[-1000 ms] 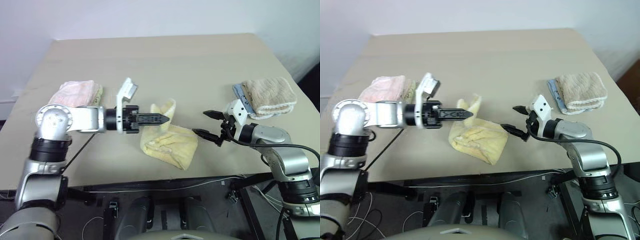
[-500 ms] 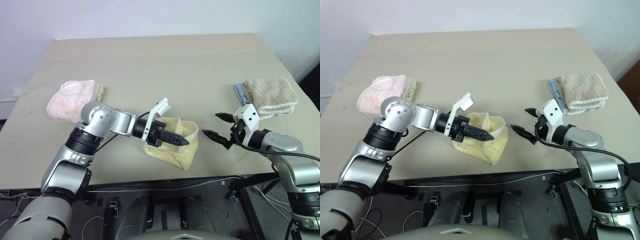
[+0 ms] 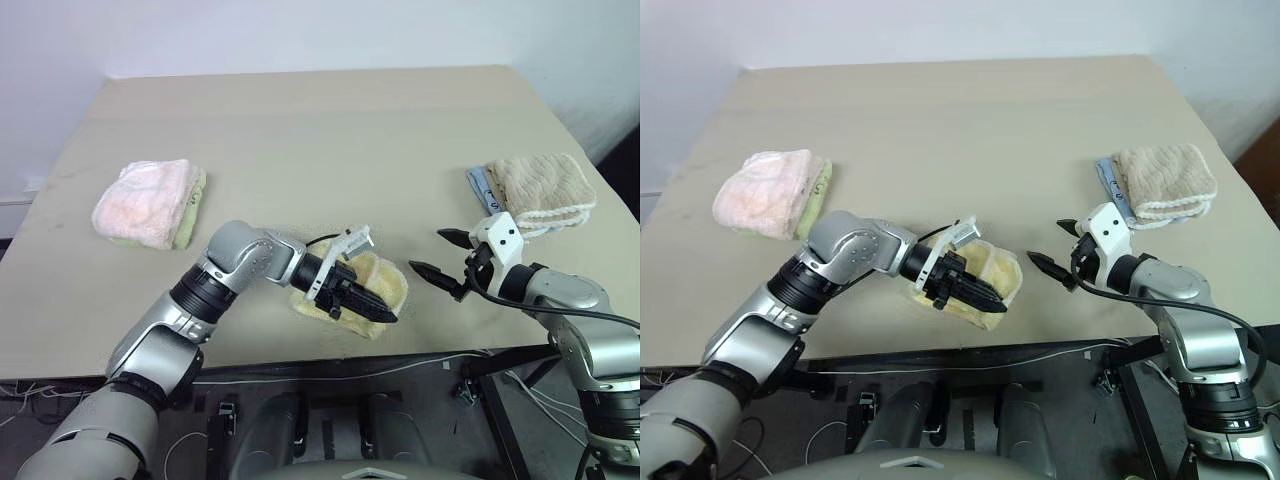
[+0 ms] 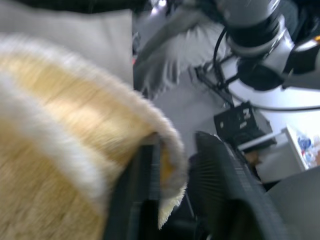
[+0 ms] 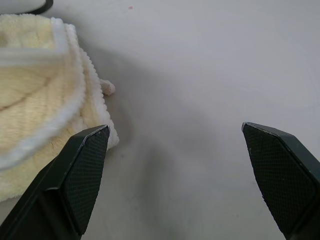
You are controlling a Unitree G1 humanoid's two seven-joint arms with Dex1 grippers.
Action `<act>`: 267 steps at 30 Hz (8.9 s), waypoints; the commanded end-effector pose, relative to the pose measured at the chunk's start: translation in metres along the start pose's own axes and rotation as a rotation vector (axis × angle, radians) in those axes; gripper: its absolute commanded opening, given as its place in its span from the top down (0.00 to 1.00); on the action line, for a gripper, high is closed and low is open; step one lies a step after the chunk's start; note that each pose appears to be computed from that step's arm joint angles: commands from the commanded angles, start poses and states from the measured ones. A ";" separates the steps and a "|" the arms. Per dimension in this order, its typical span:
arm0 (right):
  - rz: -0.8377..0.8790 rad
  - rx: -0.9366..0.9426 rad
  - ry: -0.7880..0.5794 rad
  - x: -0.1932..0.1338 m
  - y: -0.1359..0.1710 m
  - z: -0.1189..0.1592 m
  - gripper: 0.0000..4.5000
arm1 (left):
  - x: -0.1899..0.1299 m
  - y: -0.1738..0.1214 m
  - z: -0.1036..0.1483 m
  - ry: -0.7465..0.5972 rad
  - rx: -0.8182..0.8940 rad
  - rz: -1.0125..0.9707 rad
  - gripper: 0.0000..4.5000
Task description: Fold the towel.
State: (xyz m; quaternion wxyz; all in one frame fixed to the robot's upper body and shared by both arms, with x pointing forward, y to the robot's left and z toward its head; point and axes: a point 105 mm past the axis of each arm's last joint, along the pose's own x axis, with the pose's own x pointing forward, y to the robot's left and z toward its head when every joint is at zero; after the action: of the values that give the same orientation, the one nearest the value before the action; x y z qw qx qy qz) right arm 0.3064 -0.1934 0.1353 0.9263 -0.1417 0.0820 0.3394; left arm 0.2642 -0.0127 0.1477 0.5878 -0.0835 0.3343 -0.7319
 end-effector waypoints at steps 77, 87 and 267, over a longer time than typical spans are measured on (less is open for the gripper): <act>0.235 0.395 -0.136 0.040 0.078 0.030 1.00 | -0.072 0.036 -0.004 -0.180 0.633 0.183 0.99; 0.190 0.326 0.073 0.036 0.091 -0.035 1.00 | -0.080 0.054 -0.064 -0.048 0.630 0.261 0.99; -0.715 1.097 -0.645 -0.111 -0.155 0.017 0.01 | -0.158 0.020 0.007 -0.406 0.577 0.593 0.00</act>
State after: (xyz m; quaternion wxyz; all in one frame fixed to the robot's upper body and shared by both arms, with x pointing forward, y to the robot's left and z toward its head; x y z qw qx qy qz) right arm 0.3368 -0.3588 0.1847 0.8933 0.4436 -0.0464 -0.0555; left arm 0.3296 0.1277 0.1661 0.8261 0.0330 0.0316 -0.5617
